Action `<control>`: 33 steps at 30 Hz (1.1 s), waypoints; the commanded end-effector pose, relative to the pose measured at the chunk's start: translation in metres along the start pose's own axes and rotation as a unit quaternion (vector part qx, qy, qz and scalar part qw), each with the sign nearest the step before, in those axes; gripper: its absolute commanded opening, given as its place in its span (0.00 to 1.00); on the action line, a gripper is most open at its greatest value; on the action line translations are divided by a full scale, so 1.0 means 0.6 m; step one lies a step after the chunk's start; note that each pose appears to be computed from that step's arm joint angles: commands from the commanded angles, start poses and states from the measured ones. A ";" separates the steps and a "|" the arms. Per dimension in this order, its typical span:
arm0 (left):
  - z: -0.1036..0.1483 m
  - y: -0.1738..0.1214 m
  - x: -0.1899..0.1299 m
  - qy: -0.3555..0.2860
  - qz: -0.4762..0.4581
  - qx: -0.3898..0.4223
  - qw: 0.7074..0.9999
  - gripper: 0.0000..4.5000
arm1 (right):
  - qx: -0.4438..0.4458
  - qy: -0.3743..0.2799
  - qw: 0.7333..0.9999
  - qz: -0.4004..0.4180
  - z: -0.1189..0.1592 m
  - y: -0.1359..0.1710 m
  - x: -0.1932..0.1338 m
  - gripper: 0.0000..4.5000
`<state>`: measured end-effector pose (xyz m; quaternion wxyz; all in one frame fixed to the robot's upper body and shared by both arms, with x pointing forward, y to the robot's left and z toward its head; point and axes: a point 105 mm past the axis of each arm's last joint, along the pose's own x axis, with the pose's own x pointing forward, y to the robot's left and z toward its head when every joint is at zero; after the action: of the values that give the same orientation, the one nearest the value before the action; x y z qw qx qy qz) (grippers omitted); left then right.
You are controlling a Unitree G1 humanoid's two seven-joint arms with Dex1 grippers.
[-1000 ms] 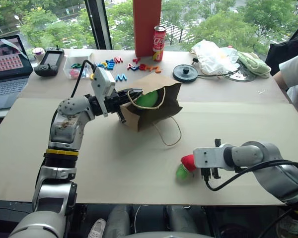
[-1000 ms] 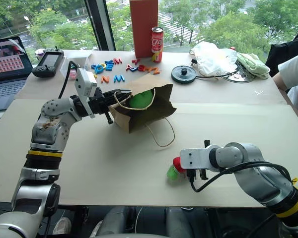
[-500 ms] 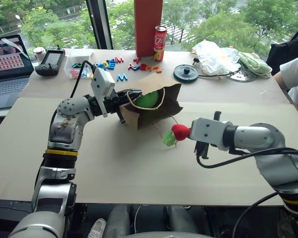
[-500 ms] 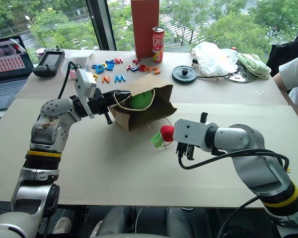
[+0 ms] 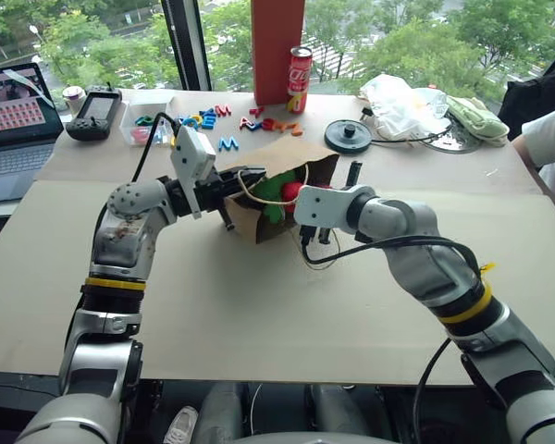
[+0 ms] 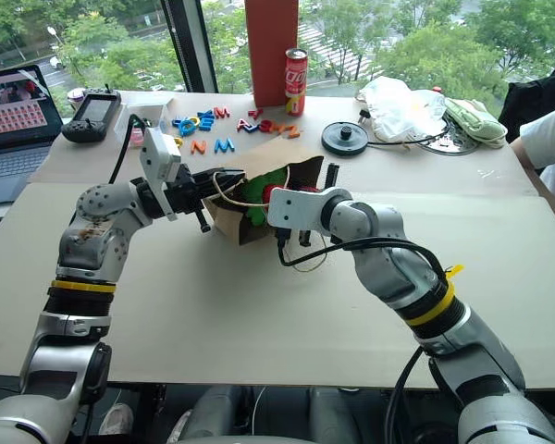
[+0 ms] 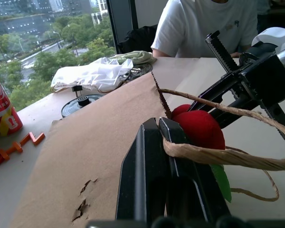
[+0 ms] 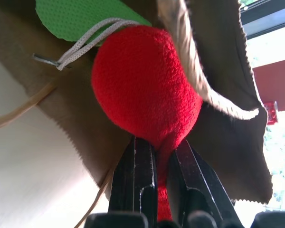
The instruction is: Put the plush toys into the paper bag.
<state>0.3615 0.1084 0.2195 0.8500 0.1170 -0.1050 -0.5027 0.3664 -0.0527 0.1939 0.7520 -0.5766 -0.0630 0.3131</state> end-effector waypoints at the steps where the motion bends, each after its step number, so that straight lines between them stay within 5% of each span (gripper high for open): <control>1: 0.027 0.000 0.002 -0.020 -0.004 0.019 1.000 0.00 | -0.041 -0.028 0.998 -0.043 0.036 -0.027 0.012 0.09; 9: 0.028 -0.001 0.005 -0.021 -0.006 0.019 1.000 0.00 | -0.056 -0.049 0.996 -0.051 0.060 -0.010 0.044 0.09; 18: 0.028 0.001 0.004 -0.020 -0.005 0.019 1.000 0.00 | -0.019 -0.035 0.998 -0.056 0.045 -0.014 0.044 0.74; 27: 0.027 0.002 0.007 -0.021 -0.004 0.019 1.000 0.00 | 0.036 -0.017 0.999 -0.032 0.012 -0.013 -0.002 0.74; 33: 0.026 0.004 0.005 -0.020 0.000 0.018 1.000 0.00 | 0.228 -0.032 0.972 0.038 -0.004 0.029 -0.072 0.74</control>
<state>0.3623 0.1063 0.2206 0.8493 0.1150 -0.1070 -0.5041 0.3397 -0.0712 0.1793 0.8313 -0.4313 0.0035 0.3506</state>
